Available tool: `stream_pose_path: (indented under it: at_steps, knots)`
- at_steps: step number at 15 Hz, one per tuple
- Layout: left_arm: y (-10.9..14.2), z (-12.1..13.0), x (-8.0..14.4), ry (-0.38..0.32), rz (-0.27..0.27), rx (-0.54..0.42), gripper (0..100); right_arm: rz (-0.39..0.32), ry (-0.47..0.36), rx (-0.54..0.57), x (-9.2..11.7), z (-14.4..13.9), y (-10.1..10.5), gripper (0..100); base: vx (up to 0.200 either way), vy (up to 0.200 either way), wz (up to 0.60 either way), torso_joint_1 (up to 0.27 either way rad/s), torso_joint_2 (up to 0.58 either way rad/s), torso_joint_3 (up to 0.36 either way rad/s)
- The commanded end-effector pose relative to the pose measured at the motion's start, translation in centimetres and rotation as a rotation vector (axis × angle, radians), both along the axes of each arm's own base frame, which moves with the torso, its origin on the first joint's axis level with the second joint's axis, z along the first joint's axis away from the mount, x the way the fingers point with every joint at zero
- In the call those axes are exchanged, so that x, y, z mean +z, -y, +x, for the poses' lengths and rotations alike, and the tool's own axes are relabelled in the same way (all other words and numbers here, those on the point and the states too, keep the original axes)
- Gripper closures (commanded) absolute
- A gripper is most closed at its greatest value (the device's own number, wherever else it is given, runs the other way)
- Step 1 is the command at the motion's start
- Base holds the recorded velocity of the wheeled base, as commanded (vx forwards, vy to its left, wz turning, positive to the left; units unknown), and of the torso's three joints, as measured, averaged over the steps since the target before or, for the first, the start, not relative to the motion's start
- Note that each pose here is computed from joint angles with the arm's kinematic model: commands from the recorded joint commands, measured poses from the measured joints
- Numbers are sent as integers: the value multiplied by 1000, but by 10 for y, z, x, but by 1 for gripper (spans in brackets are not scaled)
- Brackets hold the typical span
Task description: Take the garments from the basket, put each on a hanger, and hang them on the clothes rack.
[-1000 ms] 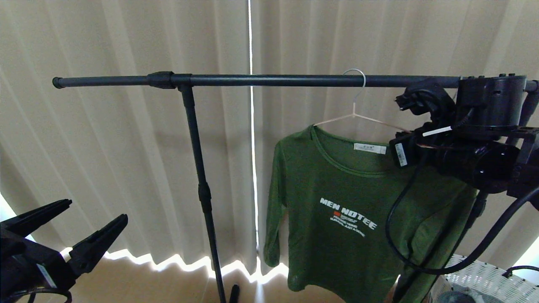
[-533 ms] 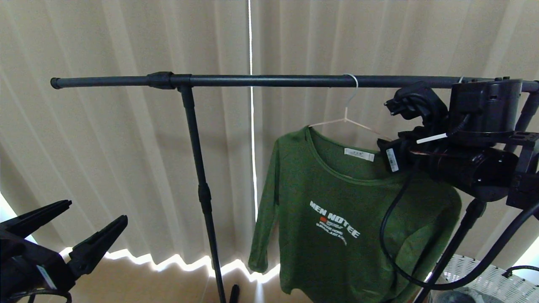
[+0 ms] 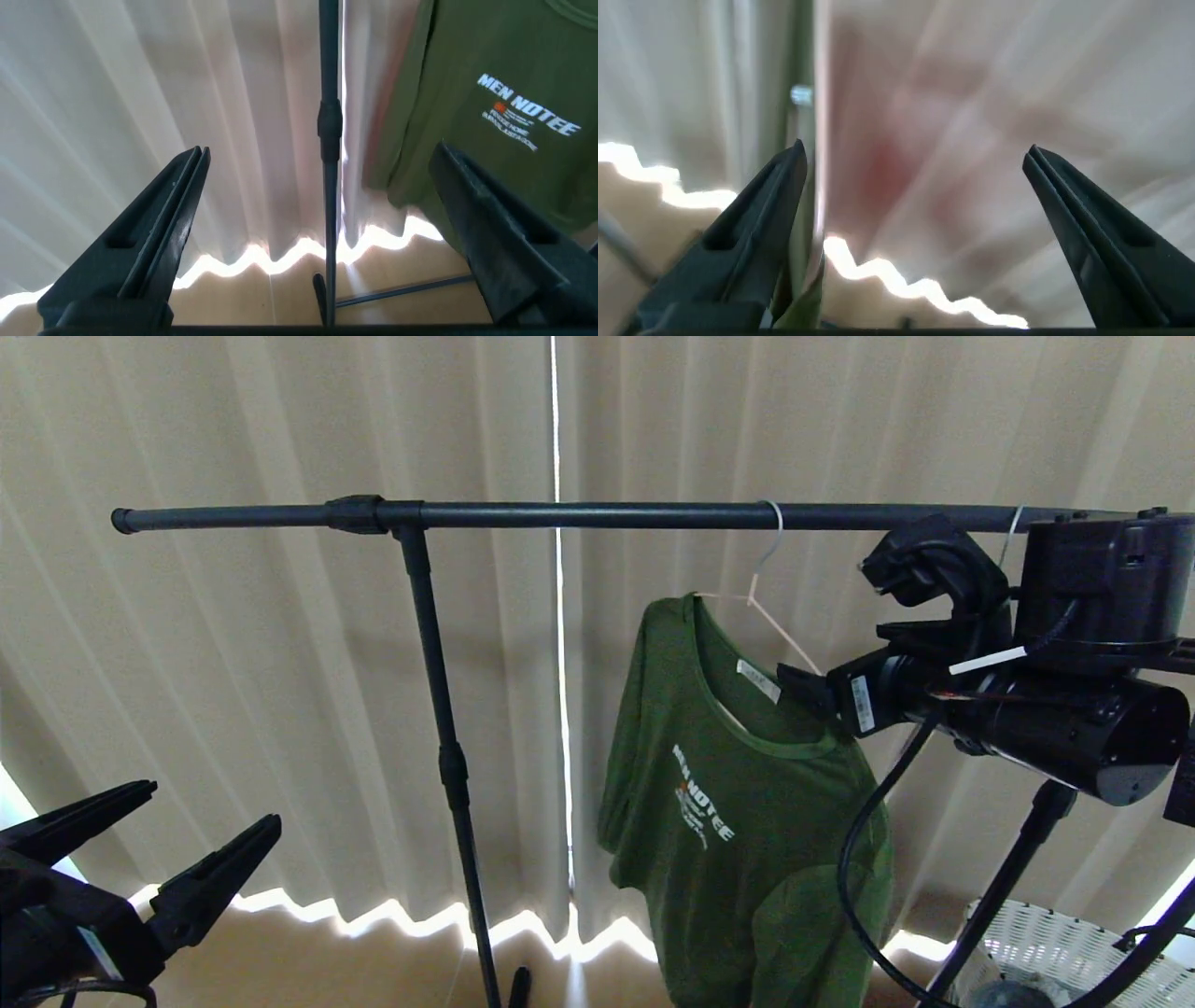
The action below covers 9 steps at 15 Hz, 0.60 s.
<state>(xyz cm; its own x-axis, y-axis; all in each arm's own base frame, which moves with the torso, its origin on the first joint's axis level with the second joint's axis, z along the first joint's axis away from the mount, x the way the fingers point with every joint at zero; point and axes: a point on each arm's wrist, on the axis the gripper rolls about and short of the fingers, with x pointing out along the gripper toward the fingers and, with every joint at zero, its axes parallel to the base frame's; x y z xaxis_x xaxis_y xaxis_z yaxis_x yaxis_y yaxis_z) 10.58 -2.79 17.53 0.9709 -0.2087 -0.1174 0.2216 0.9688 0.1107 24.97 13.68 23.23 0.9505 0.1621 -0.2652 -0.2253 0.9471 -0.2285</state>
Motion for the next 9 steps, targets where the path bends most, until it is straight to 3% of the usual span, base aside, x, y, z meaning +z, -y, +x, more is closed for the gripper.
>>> stream_pose_path:
  at_steps: [1,5,9]
  knots:
    - [0,-1,0,1,1,0,0,61,24,38,5,-3,0,0,0,0,0,0,0,0]
    - [-1,-5,-4,0,1,0,0,109,96,56,12,-16,8,0,0,0,0,0,0,0]
    - [-3,-8,-9,-11,14,11,0,125,148,20,20,-63,44,0,0,0,0,0,0,0]
